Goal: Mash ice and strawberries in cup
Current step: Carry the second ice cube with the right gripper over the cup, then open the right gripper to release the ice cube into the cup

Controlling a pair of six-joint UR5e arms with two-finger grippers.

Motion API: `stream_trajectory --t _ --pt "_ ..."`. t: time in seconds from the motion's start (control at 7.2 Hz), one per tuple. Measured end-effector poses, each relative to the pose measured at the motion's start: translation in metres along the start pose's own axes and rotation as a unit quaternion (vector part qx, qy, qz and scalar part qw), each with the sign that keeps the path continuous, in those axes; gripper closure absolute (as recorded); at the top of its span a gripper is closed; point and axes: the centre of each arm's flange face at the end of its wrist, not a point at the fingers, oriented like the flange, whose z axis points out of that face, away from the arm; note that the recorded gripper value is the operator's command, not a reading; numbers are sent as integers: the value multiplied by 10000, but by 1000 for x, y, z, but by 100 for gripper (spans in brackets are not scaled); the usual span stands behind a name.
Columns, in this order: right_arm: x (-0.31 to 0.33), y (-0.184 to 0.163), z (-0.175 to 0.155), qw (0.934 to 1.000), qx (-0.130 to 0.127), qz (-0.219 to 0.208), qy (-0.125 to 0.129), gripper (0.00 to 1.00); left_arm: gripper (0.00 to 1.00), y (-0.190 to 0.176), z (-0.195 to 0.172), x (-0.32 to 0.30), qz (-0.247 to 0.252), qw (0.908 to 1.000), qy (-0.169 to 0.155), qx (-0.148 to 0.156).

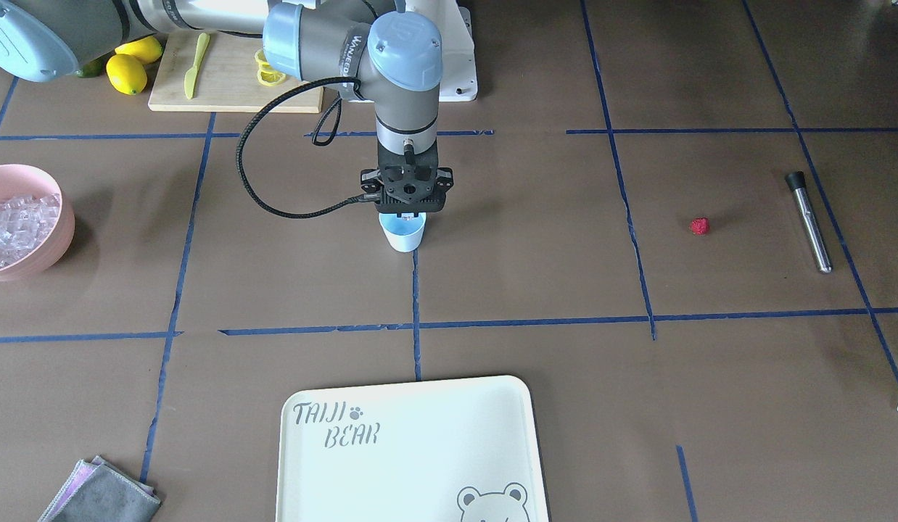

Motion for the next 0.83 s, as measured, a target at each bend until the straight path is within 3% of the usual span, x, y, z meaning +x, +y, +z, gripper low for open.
stream_trajectory --t 0.14,0.28,0.42,0.83 --pt "-1 3 2 10000 -27 -10 17 74 0 0 0 0 -1 10000 0 2" --pt "-2 4 2 10000 -38 -16 19 43 0 0 0 0 -4 10000 0 1" --pt "-2 4 2 10000 -39 -17 15 25 0 0 0 0 -5 10000 0 0" --pt "-1 4 2 10000 -40 -13 21 8 0 0 0 0 1 10000 0 2"
